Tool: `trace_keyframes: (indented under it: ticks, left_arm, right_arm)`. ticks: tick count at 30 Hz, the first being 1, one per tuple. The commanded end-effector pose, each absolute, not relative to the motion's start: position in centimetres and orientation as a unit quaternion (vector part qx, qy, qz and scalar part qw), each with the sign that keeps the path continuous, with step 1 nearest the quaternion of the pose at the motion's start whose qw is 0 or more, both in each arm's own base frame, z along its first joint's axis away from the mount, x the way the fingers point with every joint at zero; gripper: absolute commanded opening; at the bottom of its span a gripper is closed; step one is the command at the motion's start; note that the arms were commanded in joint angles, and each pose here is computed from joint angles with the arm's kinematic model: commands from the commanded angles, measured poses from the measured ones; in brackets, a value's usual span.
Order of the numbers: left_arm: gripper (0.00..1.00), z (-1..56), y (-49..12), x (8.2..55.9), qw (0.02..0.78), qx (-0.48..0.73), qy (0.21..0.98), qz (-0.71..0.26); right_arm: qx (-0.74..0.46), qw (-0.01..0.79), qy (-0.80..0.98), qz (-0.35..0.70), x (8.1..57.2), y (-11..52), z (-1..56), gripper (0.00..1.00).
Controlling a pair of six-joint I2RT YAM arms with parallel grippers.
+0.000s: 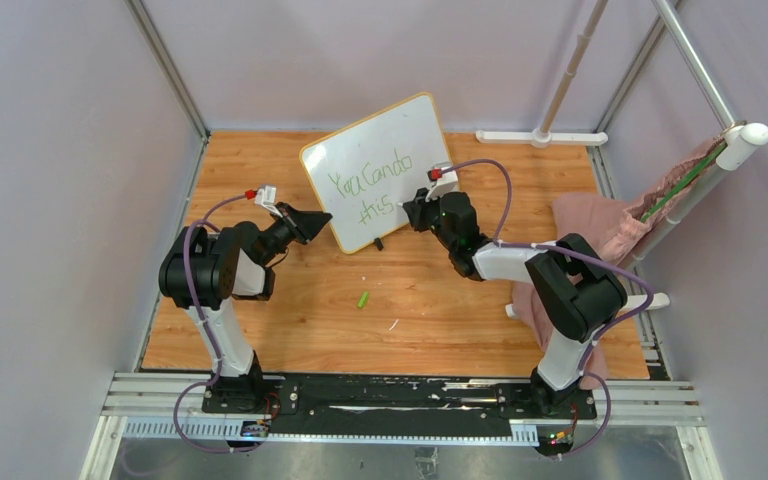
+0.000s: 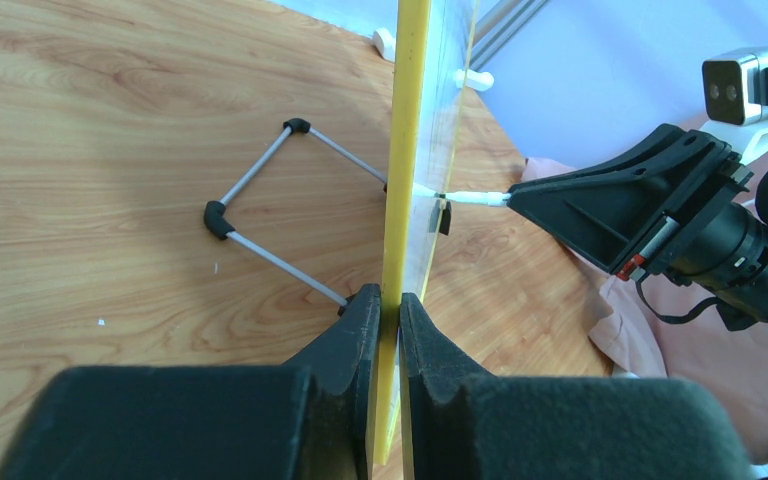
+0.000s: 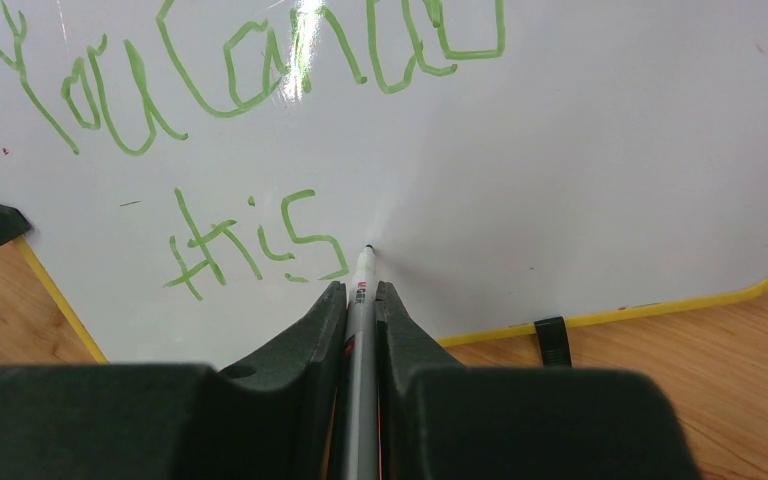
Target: Write a sentence on the whiteboard
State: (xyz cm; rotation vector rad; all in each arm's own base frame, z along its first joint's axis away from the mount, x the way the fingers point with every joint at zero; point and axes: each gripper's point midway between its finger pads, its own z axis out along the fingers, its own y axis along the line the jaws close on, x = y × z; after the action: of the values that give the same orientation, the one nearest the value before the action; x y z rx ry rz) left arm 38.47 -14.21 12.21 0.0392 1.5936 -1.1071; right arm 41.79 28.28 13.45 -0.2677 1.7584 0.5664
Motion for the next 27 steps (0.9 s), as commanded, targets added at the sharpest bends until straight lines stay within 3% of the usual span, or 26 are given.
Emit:
trace_keyframes:
  ticks: [1, 27]
  left_arm:
    - [0.00, 11.7, -14.8, 38.6, 0.565, 0.026, 0.677, -0.470]
    - [0.00, 11.7, -14.8, 38.6, 0.566, 0.025, 0.677, -0.470]
  right_arm:
    - [-0.107, 0.598, 0.756, 0.243, 42.7, 28.1, 13.8, 0.00]
    - [-0.105, 0.602, 0.751, 0.250, 42.6, 28.3, 14.8, 0.00]
